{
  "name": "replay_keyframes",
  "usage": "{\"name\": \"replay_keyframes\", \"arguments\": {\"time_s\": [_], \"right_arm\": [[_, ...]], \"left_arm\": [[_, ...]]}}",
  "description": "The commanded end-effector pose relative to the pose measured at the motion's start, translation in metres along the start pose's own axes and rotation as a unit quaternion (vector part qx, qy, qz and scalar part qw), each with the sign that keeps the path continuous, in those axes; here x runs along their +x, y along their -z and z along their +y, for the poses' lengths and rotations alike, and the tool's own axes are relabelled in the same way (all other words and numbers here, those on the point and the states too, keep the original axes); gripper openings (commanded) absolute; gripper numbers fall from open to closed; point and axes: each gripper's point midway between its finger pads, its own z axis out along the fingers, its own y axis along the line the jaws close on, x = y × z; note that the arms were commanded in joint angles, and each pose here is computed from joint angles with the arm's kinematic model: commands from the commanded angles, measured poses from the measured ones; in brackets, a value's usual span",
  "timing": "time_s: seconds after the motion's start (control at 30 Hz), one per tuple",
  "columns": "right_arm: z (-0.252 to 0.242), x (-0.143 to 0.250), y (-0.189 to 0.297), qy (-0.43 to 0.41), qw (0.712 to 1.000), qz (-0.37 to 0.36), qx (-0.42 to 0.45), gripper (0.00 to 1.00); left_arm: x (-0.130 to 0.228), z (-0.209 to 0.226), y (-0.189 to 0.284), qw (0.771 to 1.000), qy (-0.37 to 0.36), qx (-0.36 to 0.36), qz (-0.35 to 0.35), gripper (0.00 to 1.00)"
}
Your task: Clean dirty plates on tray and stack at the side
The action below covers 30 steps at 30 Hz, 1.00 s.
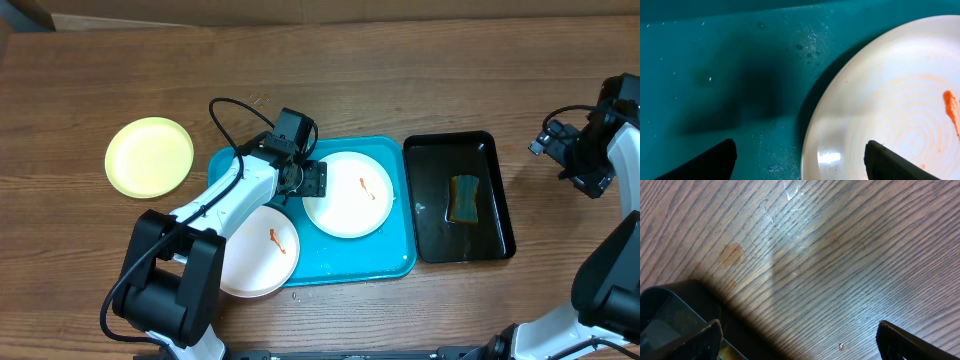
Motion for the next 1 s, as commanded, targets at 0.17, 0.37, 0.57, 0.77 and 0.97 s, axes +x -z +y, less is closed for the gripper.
{"name": "replay_keyframes", "arguments": {"time_s": [0.17,0.37,0.57,0.77,0.97], "right_arm": [[0.005,-0.009,0.011,0.001,1.0,-0.02,-0.008,1.0],[0.005,-0.009,0.011,0.0,1.0,-0.02,-0.008,1.0],[0.005,-0.009,0.011,0.001,1.0,-0.02,-0.008,1.0],[0.005,-0.009,0.011,0.001,1.0,-0.02,-0.008,1.0],[0.005,-0.009,0.011,0.001,1.0,-0.02,-0.008,1.0]], "left_arm": [[-0.001,0.002,0.001,1.0,-0.01,-0.006,-0.005,0.82],[-0.004,0.001,0.002,1.0,-0.01,-0.004,-0.012,0.74],[-0.005,0.003,0.002,1.0,-0.01,-0.009,-0.015,0.69],[-0.01,0.0,0.002,1.0,-0.009,-0.003,-0.024,0.7],[-0.008,0.003,0.002,1.0,-0.011,-0.01,-0.022,0.68]]}}
